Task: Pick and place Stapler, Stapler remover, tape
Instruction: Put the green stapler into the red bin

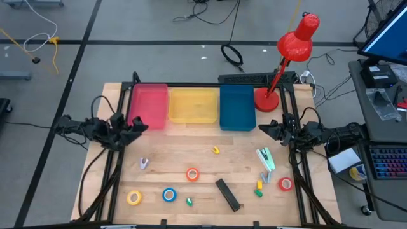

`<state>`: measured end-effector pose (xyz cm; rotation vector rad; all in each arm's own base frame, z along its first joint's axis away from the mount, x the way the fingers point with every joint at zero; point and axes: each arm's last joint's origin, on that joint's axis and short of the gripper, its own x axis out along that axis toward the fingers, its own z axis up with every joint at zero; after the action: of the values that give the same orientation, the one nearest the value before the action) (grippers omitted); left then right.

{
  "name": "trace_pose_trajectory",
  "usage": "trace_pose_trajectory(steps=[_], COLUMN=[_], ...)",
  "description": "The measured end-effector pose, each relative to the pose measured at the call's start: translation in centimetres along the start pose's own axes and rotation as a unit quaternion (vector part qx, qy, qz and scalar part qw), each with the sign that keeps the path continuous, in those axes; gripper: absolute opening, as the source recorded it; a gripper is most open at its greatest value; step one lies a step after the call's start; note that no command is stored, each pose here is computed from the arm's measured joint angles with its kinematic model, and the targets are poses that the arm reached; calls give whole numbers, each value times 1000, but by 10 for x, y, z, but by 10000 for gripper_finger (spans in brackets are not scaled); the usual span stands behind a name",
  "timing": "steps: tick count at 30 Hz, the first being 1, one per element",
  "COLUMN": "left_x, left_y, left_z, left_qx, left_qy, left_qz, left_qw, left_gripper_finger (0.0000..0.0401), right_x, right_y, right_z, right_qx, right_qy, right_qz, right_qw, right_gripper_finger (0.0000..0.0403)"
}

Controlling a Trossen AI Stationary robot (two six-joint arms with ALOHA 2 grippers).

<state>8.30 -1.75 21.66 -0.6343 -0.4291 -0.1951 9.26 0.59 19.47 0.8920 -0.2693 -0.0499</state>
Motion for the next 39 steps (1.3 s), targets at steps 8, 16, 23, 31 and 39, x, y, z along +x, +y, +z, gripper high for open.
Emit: trace_pose_trajectory(steps=[8,16,23,31,39], left_x=[4,7,7,7,7], left_y=[1,2,2,3,3], left_z=[-10,-15,-15,-15,-15], left_qx=[-8,-26,-35,-35,-29], left_qy=[42,64,59,47,47], left_qz=[8,17,24,42,45], left_qw=[999,997,997,997,997], left_gripper_finger=[228,228,228,228,228], right_x=[0,1,24,44,38], right_y=[1,26,48,66,55], right_z=[1,14,23,29,21], right_qx=[-9,-28,-76,-123,-108], right_qy=[-2,-8,134,393,539], right_qz=[6,155,33,-233,-466], right_qw=[1000,988,988,881,694], right_gripper_finger=[100,100,100,90,79])
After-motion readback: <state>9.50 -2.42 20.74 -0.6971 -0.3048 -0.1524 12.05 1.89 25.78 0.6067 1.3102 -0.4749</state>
